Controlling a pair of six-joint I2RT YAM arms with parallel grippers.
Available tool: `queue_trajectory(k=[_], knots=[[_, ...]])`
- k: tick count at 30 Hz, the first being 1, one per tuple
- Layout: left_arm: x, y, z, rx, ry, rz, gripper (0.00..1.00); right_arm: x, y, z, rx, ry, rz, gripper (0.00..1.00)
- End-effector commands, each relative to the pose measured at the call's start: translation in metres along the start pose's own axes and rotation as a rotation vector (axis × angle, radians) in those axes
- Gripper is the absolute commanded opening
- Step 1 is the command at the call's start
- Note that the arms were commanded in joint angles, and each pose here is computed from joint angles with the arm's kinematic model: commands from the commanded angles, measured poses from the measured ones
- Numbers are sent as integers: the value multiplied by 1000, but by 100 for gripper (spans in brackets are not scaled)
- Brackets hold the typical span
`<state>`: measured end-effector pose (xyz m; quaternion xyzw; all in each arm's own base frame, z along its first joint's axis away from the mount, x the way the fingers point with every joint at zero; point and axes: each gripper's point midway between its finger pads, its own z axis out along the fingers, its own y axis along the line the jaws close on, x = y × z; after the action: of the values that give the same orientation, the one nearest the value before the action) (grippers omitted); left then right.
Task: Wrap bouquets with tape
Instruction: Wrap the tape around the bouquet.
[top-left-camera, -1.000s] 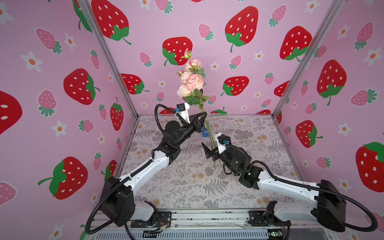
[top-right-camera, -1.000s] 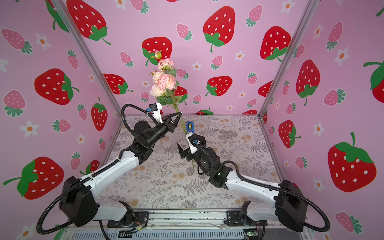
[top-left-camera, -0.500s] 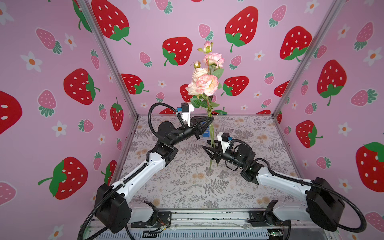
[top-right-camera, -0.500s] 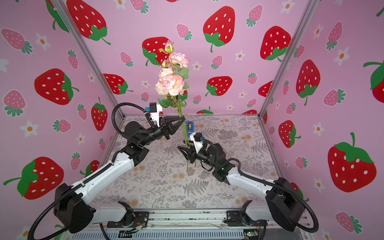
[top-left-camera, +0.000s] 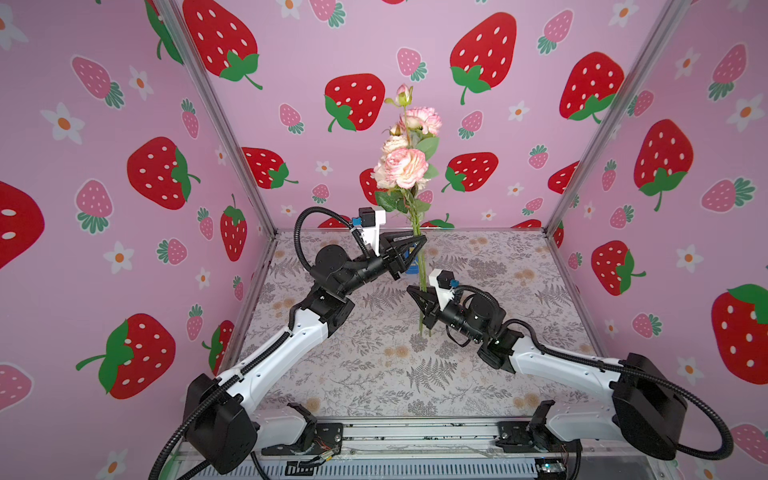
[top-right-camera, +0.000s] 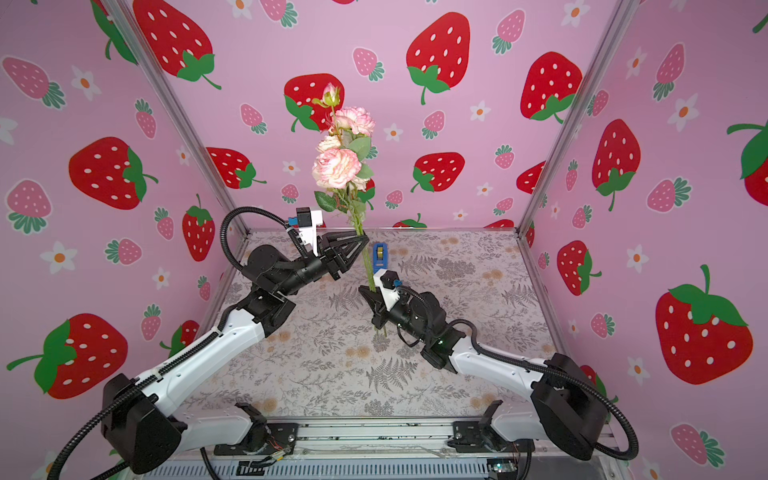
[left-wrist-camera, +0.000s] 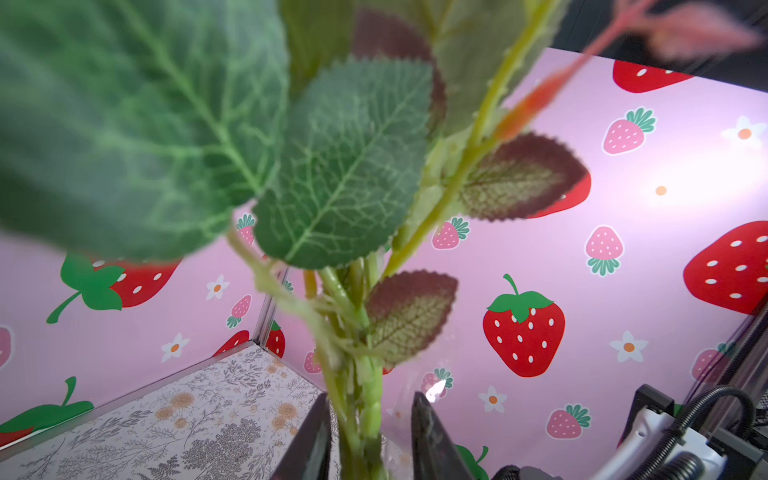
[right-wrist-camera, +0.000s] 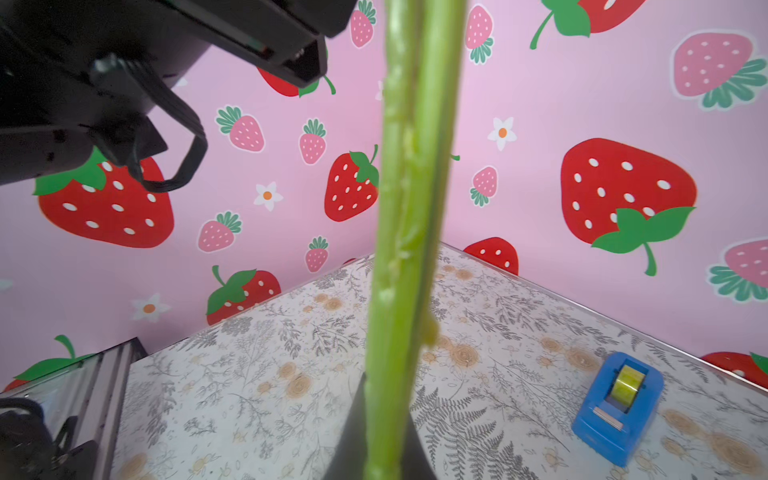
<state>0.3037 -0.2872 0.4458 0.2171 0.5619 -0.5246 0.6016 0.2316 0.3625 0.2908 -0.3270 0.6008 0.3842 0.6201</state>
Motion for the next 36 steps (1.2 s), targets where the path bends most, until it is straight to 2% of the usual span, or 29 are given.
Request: queue_trajectory(k=[1, 6, 14, 24, 27, 36], knots=[[-8, 5, -4, -60, -34, 10, 34, -27, -16, -2, 134, -80, -84, 0], [-5, 15, -6, -131, -38, -16, 33, -32, -30, -6, 271, -102, -131, 0], [4, 29, -7, -239, -40, -55, 34, -32, -54, -7, 505, -73, -210, 0], [10, 35, 4, -295, -46, -112, 37, -23, -68, 0, 640, -27, -271, 0], [5, 42, 4, -336, -73, -122, 40, -20, -71, 3, 661, -15, -283, 0], [-6, 54, -5, -414, -157, -144, 40, -18, -74, 3, 725, 1, -329, 0]])
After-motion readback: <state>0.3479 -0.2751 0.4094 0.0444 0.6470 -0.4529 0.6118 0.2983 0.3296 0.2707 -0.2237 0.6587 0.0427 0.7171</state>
